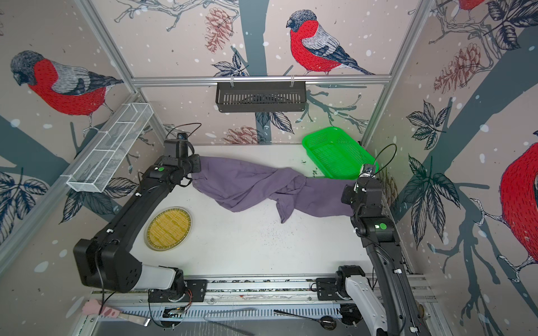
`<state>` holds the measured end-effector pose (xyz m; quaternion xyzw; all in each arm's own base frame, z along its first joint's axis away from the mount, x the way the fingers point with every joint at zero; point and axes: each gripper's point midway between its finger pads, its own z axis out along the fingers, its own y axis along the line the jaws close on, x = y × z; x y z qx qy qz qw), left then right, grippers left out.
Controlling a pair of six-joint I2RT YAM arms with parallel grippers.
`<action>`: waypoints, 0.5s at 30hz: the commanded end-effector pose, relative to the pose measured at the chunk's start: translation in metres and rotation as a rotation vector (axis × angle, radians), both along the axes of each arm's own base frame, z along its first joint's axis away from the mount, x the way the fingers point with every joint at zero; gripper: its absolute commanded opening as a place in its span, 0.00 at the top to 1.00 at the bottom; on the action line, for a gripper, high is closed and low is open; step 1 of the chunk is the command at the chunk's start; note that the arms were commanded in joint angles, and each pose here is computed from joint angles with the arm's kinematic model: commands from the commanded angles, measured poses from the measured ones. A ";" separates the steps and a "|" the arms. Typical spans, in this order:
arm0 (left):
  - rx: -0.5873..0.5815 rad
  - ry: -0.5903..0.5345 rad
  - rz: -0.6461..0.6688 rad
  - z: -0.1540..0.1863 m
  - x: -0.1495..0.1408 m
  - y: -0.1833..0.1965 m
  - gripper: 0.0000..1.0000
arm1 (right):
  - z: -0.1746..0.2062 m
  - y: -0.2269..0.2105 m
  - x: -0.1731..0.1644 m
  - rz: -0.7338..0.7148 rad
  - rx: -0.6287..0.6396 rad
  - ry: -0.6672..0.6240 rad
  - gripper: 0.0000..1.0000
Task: Fold and stack the trousers
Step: Flatten out the trousers at the center of the table.
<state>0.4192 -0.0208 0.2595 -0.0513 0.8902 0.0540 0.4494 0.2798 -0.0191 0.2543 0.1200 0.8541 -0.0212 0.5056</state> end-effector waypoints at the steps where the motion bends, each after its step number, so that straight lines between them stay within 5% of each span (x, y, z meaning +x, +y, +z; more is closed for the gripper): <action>1: 0.021 -0.065 0.073 0.010 0.006 0.015 1.00 | -0.022 0.021 0.001 0.042 0.145 0.007 0.93; 9: 0.016 -0.039 0.060 0.000 0.011 0.013 1.00 | -0.089 0.019 0.007 -0.015 0.187 0.132 0.93; 15: 0.039 -0.070 0.125 0.014 0.010 0.034 1.00 | -0.056 -0.032 0.002 -0.209 0.085 0.009 0.96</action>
